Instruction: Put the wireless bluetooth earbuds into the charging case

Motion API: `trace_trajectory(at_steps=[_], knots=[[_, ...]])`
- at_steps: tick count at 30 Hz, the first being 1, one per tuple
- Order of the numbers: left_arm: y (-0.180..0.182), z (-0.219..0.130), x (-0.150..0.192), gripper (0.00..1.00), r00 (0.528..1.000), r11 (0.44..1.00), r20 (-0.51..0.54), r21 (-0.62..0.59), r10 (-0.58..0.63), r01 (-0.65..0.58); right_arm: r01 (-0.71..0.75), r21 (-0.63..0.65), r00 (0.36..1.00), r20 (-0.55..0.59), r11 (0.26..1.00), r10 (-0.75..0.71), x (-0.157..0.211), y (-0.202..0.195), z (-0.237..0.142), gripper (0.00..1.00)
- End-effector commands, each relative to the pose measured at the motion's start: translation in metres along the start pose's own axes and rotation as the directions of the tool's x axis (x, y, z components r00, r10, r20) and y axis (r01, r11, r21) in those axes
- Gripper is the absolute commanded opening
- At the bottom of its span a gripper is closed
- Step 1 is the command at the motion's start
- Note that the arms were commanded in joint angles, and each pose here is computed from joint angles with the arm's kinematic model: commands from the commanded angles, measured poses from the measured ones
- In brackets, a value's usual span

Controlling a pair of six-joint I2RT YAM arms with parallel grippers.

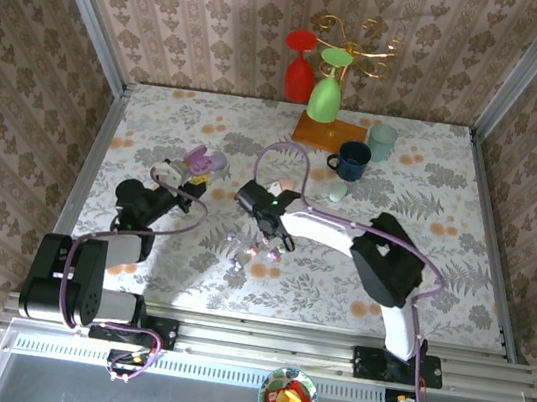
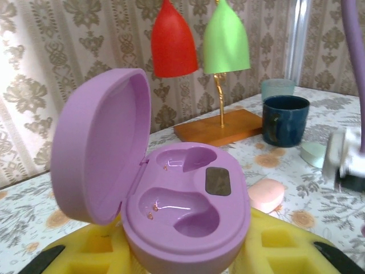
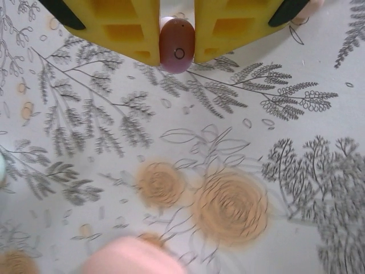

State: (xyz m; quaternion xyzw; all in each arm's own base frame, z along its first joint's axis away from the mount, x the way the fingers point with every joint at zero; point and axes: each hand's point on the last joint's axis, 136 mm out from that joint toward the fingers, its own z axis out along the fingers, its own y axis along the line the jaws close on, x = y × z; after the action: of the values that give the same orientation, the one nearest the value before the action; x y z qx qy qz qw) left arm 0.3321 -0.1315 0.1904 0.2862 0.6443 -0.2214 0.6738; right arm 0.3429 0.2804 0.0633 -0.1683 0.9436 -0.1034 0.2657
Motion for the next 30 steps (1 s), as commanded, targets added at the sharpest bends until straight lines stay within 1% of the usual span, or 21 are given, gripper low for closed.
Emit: trace_trajectory(at_steps=[1,8,13,18,21,24,25,26,30], knots=[[-0.015,0.004,-0.003,0.32,0.999,0.997,0.007,0.074,0.033,-0.033,-0.119,-0.161,0.987,0.089,0.98,0.135,-0.022,-0.001,-0.024,0.2],[-0.041,0.012,-0.001,0.32,1.0,0.984,0.008,0.175,0.027,-0.028,-0.239,-0.357,0.951,0.101,0.903,0.292,-0.023,-0.025,-0.044,0.2],[-0.063,0.02,-0.005,0.32,1.0,0.967,0.01,0.255,0.017,-0.02,-0.224,-0.42,0.946,0.123,0.879,0.299,-0.019,-0.035,-0.048,0.2],[-0.095,0.021,-0.006,0.32,0.999,0.919,0.023,0.392,0.028,-0.034,-0.132,-0.485,0.948,0.193,0.864,0.254,-0.016,-0.037,-0.05,0.2],[-0.105,0.019,-0.006,0.32,0.999,0.891,0.033,0.453,0.002,-0.017,-0.066,-0.543,0.937,0.254,0.837,0.238,-0.018,-0.037,-0.066,0.19],[-0.114,0.016,-0.013,0.32,0.997,0.855,0.067,0.519,-0.029,-0.01,0.029,-0.632,0.924,0.313,0.775,0.221,-0.02,-0.032,-0.095,0.2],[-0.117,0.015,-0.013,0.31,0.997,0.846,0.071,0.533,-0.037,-0.007,0.05,-0.653,0.926,0.314,0.756,0.21,-0.019,-0.029,-0.098,0.2],[-0.118,0.016,-0.013,0.31,0.996,0.839,0.073,0.544,-0.041,-0.005,0.09,-0.676,0.913,0.35,0.731,0.212,-0.022,-0.03,-0.116,0.2],[-0.123,0.016,-0.012,0.3,0.997,0.819,0.067,0.574,-0.049,0.001,0.201,-0.748,0.895,0.403,0.633,0.192,-0.027,-0.019,-0.15,0.2]])
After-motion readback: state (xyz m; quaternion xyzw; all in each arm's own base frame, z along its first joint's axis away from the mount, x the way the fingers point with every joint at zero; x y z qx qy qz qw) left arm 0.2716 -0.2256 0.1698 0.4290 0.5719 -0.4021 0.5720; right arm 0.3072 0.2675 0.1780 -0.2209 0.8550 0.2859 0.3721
